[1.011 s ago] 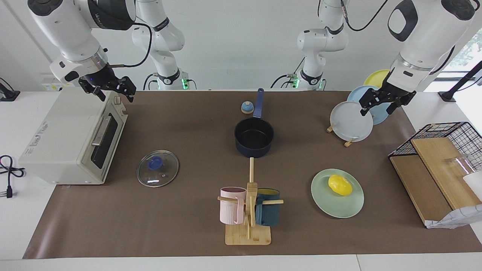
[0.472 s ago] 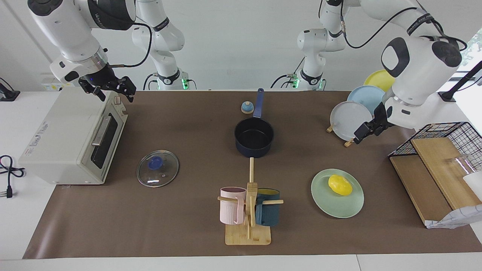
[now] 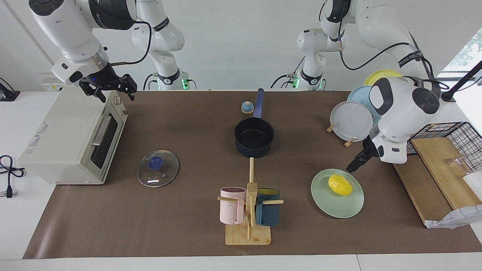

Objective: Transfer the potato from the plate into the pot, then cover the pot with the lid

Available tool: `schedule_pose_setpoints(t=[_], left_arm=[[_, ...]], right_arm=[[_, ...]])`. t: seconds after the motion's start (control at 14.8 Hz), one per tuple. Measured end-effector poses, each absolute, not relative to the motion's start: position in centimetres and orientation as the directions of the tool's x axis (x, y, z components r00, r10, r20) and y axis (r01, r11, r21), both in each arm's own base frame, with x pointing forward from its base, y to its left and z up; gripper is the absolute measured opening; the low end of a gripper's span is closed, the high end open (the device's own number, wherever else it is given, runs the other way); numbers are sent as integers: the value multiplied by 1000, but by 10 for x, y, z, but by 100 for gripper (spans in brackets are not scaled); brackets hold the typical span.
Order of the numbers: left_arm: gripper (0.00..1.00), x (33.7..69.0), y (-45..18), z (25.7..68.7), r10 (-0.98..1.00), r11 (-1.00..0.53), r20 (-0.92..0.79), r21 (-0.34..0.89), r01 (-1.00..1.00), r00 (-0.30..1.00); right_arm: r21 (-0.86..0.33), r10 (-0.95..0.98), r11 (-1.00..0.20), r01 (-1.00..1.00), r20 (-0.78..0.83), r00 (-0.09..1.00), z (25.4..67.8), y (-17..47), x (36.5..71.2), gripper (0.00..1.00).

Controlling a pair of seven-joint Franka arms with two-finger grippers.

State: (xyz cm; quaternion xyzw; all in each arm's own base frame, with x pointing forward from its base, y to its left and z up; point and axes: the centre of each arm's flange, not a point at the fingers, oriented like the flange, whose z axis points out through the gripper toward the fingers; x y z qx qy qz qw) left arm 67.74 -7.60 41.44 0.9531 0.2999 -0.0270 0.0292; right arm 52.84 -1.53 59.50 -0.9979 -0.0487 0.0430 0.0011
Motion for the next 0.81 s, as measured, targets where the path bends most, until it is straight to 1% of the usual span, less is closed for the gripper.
schedule_pose_setpoints(t=[0.13,0.27,0.54,0.67,0.81], left_arm=[[100,689,-82,394,596,-800,-77,29,599,799],[100,701,-84,381,605,-793,-77,28,608,792],[100,714,-87,363,615,-787,-36,26,616,788],[100,714,-86,355,605,-796,-19,-5,605,796],[100,711,-86,345,600,-800,-15,-19,599,800]], right_arm=[[-10,130,-991,130,-57,990,590,3,536,100],[-11,152,-988,152,-45,987,575,21,548,100],[-28,157,-987,156,-55,986,512,29,586,100],[-51,202,-979,199,-50,978,479,30,603,100],[-57,258,-965,257,-19,966,457,32,617,100]])
